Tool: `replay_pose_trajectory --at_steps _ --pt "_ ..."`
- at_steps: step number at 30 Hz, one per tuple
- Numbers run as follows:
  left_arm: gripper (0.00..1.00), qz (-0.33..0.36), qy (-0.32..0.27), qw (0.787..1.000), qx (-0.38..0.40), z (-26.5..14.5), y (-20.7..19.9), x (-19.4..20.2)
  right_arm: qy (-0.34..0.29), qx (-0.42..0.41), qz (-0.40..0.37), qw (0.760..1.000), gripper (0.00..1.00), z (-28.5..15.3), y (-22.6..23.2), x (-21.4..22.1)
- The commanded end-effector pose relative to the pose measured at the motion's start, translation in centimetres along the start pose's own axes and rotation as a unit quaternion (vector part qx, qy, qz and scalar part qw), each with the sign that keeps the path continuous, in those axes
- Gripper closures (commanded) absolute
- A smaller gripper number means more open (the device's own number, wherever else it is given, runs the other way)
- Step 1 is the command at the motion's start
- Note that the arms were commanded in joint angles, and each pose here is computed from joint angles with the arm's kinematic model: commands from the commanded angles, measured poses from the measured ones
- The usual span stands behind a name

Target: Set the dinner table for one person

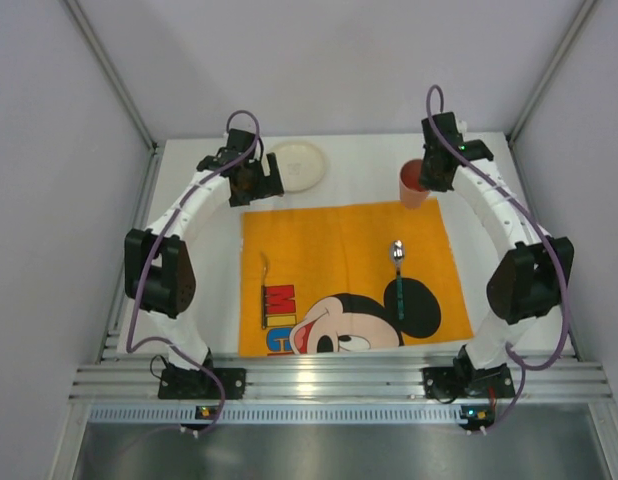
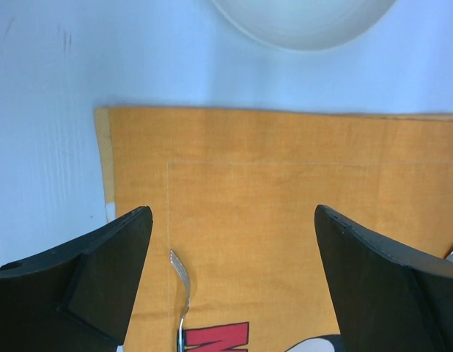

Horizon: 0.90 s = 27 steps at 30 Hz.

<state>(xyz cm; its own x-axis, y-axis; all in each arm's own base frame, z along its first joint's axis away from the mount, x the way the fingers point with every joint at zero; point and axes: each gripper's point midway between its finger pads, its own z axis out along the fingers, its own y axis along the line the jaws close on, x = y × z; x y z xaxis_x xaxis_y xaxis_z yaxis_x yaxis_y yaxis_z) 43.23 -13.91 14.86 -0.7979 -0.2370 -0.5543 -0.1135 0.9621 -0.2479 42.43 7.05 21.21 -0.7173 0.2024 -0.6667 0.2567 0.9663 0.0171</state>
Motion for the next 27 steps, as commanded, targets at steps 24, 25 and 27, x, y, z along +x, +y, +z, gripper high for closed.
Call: replay_pose_trajectory --at_steps 24,25,27 --pt "0.03 -0.096 -0.035 0.995 0.016 7.5 0.8 -7.0 0.060 -0.023 0.024 0.998 0.19 5.9 -0.1 8.7" --pt "0.03 -0.103 -0.036 0.994 0.018 7.8 0.7 -7.3 0.057 -0.022 0.024 0.998 0.15 5.5 -0.2 8.5" --pt "0.03 -0.109 -0.036 0.993 0.020 8.9 0.5 -7.9 0.031 -0.025 0.027 0.999 0.13 3.9 -0.5 6.7"
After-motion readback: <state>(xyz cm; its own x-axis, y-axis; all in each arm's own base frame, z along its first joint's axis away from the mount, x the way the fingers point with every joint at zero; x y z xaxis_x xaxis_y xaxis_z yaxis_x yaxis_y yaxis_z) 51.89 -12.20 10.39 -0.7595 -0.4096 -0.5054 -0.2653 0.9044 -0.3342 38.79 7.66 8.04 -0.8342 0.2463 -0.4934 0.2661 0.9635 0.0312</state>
